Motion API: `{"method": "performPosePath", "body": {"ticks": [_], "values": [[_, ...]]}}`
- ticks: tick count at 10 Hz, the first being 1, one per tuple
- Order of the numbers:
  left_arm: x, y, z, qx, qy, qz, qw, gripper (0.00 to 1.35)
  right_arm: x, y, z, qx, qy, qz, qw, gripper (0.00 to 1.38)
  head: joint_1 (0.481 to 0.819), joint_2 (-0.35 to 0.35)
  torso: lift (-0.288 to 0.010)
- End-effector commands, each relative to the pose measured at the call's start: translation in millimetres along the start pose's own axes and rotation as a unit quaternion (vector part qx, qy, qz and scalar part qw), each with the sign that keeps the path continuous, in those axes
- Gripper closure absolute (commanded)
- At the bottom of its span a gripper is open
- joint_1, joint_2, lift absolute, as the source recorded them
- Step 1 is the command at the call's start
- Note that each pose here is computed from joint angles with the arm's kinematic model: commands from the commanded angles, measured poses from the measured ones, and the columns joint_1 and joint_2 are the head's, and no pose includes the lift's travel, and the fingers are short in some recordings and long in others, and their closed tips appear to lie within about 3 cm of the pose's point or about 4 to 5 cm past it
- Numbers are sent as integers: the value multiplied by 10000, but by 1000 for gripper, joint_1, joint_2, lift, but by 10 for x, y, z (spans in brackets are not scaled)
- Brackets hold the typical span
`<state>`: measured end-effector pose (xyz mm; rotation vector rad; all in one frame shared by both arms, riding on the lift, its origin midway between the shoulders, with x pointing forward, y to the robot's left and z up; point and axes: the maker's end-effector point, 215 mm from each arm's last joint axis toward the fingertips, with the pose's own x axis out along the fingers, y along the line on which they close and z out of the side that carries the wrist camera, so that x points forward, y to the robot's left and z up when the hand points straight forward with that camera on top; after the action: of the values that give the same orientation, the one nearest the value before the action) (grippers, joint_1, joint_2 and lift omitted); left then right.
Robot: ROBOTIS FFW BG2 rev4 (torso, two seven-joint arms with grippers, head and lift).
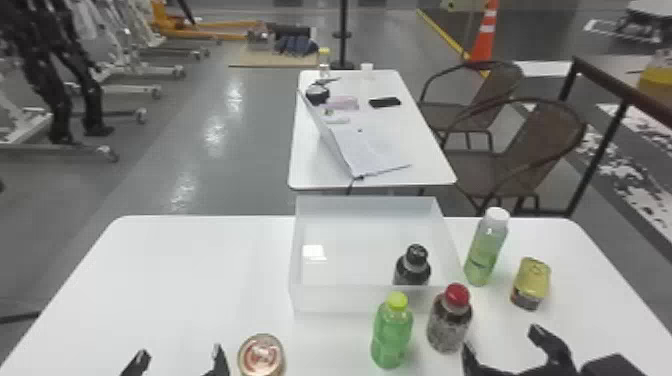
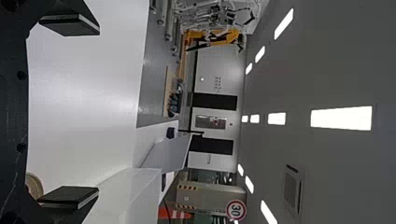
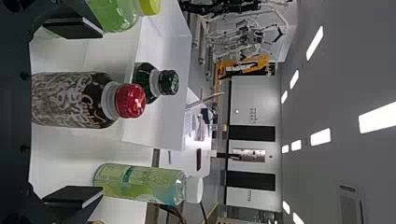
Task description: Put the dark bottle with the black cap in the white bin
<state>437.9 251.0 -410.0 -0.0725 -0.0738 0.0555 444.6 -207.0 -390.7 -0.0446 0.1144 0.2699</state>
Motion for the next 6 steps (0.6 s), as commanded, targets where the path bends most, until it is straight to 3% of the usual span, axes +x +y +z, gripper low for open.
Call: {"method": "performPosePath", "body": {"ticks": [1,6], "values": [[68,-76,67,62,-47,-69,9999,98,-4,2,-128,-82,197,66,9998,121,549,0,-100],[88,-84,95,98,-86,-89,9999,96,27,6,-120,-108,220,85,9997,121,549,0,-100]]}}
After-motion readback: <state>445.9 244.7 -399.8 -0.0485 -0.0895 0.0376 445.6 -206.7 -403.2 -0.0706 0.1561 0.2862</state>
